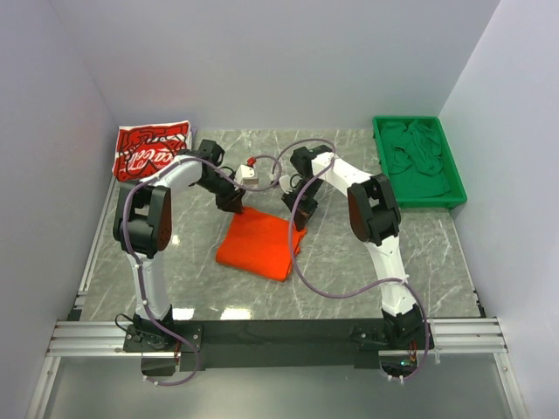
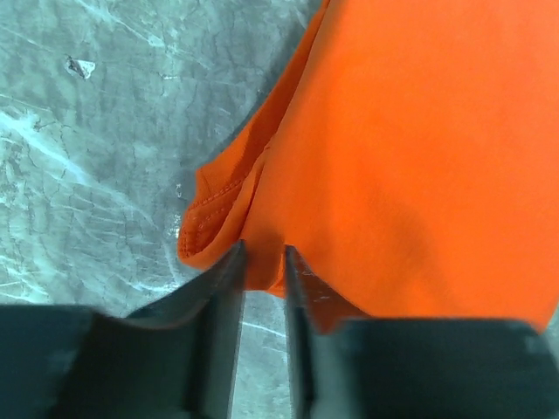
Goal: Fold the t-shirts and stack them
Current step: Fold the tshirt
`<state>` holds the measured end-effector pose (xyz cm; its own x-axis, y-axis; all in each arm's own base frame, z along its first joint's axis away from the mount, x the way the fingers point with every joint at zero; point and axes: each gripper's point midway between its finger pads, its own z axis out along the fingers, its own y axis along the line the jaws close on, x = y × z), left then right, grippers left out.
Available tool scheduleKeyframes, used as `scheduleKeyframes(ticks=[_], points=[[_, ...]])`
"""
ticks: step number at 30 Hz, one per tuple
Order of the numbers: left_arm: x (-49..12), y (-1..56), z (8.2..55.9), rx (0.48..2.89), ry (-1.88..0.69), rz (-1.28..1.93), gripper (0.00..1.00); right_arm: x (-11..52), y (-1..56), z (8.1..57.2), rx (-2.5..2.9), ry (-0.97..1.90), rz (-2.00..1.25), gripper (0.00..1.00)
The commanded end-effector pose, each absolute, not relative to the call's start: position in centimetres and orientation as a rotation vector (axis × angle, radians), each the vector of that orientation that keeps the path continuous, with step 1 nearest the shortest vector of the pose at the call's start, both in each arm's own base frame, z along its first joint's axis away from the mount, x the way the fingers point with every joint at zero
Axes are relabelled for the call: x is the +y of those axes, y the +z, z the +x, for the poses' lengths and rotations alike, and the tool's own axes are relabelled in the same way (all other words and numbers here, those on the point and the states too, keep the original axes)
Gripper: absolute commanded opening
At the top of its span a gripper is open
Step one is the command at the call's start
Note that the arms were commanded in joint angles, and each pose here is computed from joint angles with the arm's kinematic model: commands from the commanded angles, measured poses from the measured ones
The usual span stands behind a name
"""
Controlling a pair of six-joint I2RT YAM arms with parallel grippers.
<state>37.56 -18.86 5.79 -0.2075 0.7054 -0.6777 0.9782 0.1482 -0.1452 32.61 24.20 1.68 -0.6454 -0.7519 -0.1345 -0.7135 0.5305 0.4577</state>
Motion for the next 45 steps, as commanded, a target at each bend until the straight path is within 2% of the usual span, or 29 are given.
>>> scheduleKeyframes(ticks=[1, 3, 7, 11, 14, 18, 22, 33, 45], points=[[-18.7, 6.2, 37.1, 1.941, -0.781, 1.646, 0.34, 23.2, -1.5, 33.6, -2.688, -0.573, 1.351, 0.0], [-18.5, 5.6, 36.8, 1.958, -0.776, 1.651, 0.38, 23.0, -1.7, 33.5, -2.687, -0.568, 1.347, 0.0], [-18.5, 4.7, 37.2, 1.977, -0.754, 1.644, 0.35, 22.8, -1.9, 33.5, -2.683, -0.548, 1.351, 0.0], [-19.1, 5.8, 37.7, 1.947, -0.767, 1.625, 0.1, 22.5, -2.3, 33.7, -2.689, -0.512, 1.342, 0.0], [-19.7, 8.1, 37.6, 1.859, -0.775, 1.627, 0.01, 22.5, -2.5, 33.7, -2.679, -0.503, 1.336, 0.0], [-20.5, 10.9, 38.4, 1.76, -0.716, 1.61, 0.01, 22.4, -2.6, 33.8, -2.675, -0.496, 1.342, 0.0], [-20.7, 10.9, 40.4, 1.769, -0.654, 1.546, 0.01, 22.3, -2.7, 33.7, -2.669, -0.493, 1.348, 0.0], [-20.2, 4.0, 44.0, 1.988, -0.606, 1.442, 0.01, 21.5, -2.2, 35.0, -2.712, -0.436, 1.338, 0.0], [-18.2, 4.5, 44.6, 2.198, -0.632, 1.151, 0.01, 18.9, -1.2, 42.8, -2.935, -0.213, 1.304, 0.0]])
